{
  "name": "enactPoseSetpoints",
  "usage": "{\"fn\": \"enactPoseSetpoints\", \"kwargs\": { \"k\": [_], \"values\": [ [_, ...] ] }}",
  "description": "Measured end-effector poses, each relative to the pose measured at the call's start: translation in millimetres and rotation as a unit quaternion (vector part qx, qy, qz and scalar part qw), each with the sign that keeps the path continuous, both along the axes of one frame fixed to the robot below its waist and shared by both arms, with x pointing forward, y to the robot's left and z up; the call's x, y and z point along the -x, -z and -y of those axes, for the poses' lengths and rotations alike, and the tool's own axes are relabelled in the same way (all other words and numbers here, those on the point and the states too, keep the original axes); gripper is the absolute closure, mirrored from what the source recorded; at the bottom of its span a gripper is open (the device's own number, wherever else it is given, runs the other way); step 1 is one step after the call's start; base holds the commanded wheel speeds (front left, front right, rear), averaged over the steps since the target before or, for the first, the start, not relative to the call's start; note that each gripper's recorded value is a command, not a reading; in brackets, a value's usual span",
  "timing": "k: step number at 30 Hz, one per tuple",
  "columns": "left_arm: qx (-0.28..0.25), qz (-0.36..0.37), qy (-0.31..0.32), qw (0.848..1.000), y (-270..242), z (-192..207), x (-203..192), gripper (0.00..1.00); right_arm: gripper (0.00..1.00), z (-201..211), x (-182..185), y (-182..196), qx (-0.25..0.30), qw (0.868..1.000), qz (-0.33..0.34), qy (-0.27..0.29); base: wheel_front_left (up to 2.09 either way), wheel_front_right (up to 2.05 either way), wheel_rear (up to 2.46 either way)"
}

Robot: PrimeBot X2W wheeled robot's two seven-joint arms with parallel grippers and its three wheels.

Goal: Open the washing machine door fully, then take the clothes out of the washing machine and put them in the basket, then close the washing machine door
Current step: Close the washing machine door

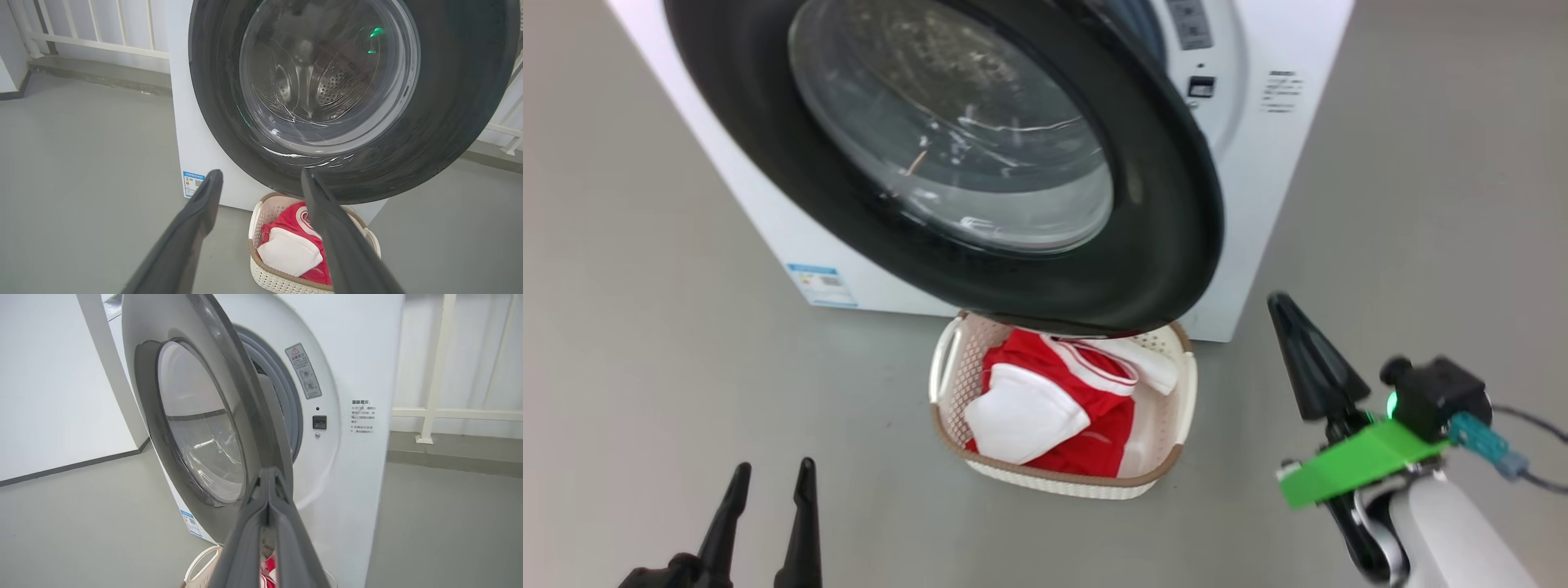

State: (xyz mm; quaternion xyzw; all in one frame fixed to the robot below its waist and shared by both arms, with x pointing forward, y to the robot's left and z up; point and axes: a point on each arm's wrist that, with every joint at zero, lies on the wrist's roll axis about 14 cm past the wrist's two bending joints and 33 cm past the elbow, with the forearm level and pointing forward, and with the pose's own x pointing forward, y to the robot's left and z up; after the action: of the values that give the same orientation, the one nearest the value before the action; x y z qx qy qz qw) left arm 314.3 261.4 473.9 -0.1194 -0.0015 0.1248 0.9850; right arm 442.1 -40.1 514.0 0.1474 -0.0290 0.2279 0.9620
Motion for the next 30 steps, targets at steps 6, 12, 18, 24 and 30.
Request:
{"fn": "enactPoseSetpoints", "kwargs": {
  "k": [6,12,18,24,30],
  "values": [
    [0.006,-0.010,-0.012,1.000,6.0,-4.8,4.4,0.00,1.00,-31.4,-19.9,-14.7,-0.009,0.999,0.021,-0.040,0.00,0.00,0.00],
    [0.010,-0.013,-0.015,1.000,7.2,-6.5,-4.1,0.00,1.00,-45.3,-36.0,-8.0,-0.010,0.998,0.015,-0.056,0.00,0.00,0.00],
    [0.013,-0.019,-0.010,1.000,11.2,-4.2,-15.1,0.00,1.00,-50.1,-53.1,0.1,-0.011,0.998,0.012,-0.061,0.00,0.00,0.00],
    [0.017,-0.021,0.000,1.000,13.7,1.8,-28.5,0.00,1.00,-51.0,-66.9,8.5,-0.015,0.998,0.009,-0.061,0.00,0.00,0.00],
    [0.022,-0.022,0.009,0.999,16.4,7.1,-47.6,0.00,1.00,-45.2,-97.1,12.0,-0.024,0.998,0.018,-0.047,0.00,0.00,0.00]
  ]
}}
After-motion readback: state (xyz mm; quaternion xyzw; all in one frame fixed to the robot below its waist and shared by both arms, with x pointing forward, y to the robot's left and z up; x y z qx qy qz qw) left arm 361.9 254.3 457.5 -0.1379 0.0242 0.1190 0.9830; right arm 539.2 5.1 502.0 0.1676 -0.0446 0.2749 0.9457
